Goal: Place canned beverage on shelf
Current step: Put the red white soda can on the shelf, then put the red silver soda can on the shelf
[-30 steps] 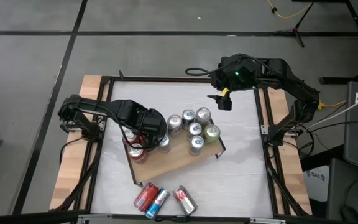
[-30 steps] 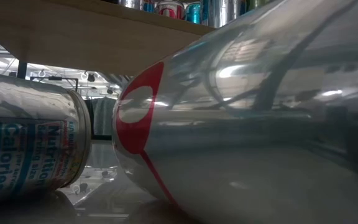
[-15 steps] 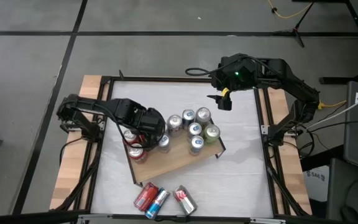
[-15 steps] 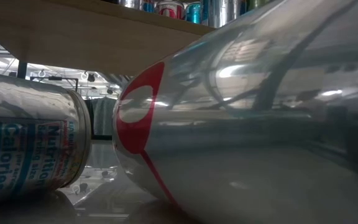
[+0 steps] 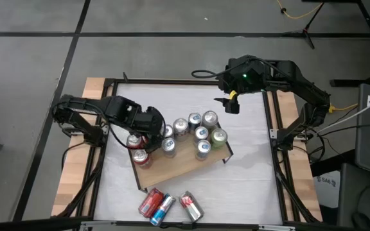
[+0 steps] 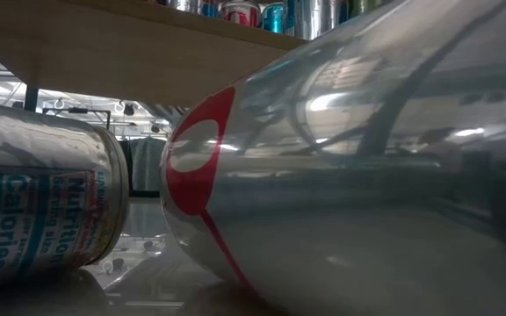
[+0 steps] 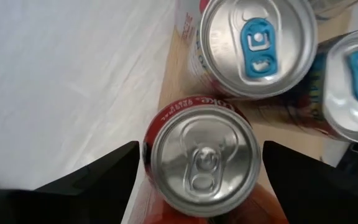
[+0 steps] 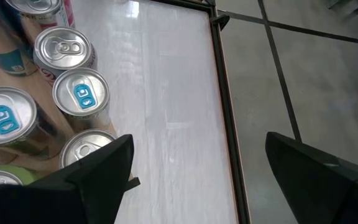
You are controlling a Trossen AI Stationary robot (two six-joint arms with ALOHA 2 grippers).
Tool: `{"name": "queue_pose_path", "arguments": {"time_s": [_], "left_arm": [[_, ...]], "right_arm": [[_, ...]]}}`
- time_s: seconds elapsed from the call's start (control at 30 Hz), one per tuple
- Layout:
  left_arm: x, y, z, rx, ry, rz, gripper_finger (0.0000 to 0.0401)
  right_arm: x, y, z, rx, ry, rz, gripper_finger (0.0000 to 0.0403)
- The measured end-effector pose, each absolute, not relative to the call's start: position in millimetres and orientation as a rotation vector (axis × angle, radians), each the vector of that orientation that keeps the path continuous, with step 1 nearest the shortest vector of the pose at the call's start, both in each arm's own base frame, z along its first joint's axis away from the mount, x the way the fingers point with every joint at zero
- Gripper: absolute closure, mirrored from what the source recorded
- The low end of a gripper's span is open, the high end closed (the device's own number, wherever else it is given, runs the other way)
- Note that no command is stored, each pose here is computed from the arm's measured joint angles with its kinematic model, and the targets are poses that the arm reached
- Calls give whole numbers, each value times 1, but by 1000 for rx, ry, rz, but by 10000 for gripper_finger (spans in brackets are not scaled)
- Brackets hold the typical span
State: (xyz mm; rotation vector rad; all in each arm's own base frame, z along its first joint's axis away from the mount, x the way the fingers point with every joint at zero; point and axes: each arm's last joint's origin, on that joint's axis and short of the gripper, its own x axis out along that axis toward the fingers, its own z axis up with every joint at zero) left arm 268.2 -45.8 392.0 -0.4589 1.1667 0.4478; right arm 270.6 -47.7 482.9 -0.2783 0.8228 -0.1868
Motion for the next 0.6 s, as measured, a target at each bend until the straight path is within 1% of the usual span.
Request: {"name": "queue_pose_path", "arguments": {"time_s": [0.23,0.43,0.6], "left_arm": [[256,-44,405,-460,1100,406,71],[240,-39,418,-460,1028,411,71],[218,-36,433,-410,965,382,71]], "right_arm": [[271,-48,483,-278,823,-187,47],[271,-48,483,-277,821,-188,47],[272,-47,484,-193,787,-175,47]]}}
